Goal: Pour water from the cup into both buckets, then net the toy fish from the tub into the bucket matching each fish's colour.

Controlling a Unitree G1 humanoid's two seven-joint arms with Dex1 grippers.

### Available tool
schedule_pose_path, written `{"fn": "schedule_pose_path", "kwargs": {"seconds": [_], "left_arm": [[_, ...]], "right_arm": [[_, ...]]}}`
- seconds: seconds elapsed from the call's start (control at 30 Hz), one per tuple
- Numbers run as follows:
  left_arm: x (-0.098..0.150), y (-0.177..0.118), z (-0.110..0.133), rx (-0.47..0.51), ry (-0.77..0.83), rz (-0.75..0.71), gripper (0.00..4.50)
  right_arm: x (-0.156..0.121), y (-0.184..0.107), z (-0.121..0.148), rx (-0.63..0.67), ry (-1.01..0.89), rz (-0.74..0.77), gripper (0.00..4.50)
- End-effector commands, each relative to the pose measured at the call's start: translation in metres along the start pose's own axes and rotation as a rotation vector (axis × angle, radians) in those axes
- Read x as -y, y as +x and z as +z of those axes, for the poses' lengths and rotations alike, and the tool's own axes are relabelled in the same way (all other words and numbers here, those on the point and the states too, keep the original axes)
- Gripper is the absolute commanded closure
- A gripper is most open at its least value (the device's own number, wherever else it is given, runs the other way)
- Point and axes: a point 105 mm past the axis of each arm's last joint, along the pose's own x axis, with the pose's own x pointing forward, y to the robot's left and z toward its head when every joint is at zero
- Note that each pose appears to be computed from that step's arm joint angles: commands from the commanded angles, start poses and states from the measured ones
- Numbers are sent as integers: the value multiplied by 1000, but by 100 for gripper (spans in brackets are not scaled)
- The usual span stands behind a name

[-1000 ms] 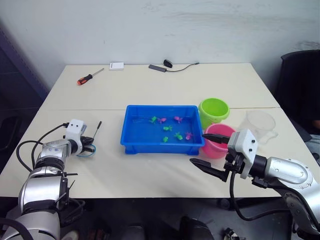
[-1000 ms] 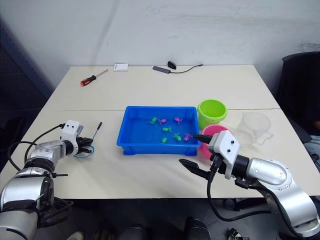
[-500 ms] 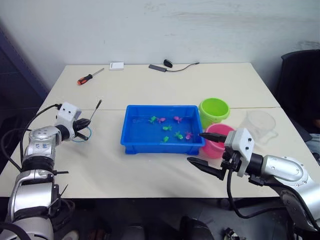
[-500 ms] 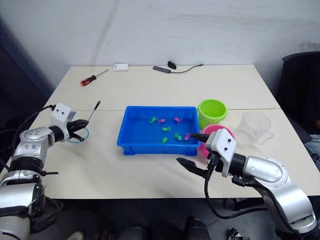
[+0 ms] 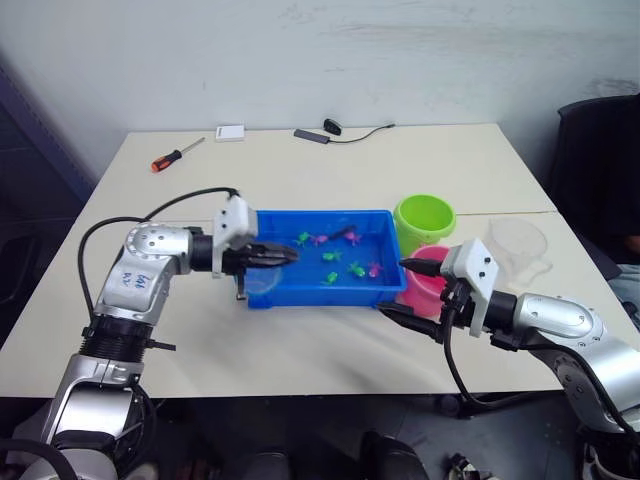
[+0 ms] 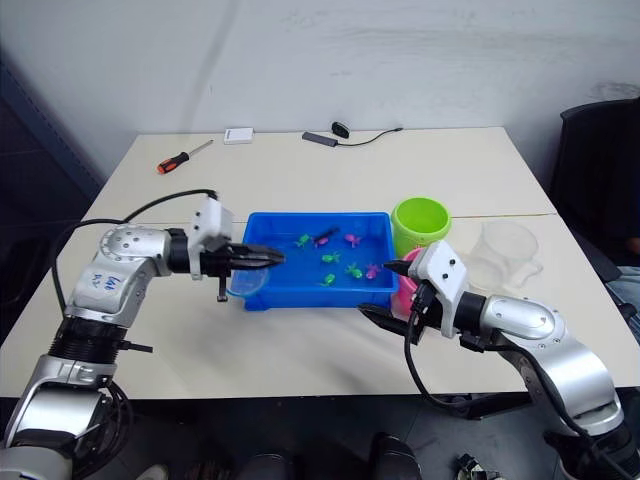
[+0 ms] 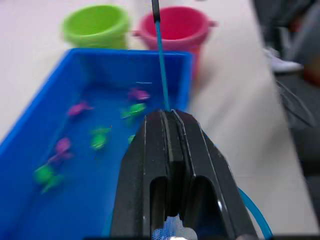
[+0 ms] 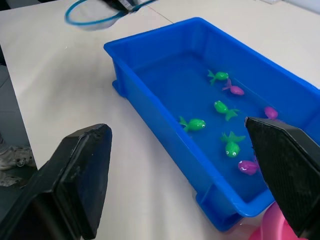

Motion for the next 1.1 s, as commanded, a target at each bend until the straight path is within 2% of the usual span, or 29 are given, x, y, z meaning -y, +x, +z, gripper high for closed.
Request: {"fn": "schedule_pose_path", "kwargs": {"seconds": [0.03,0.3,0.53,0.87,1.1], "left_arm": [[42,25,4,-45,162,-315,442],[55,44,-3,-37,222,-448,442],[56,54,1,-22,249,-479,442],[57,60,8,-4,261,-491,442],[59,57,3,-19,251,-496,442]], "right_arm": [[2,5,3,-51,76,35,0],[-16,14,8,-79,109,160,0],[-31,17,9,-96,128,242,0],[-34,21,10,-107,130,257,0],[-30,21,12,-110,122,247,0]]}}
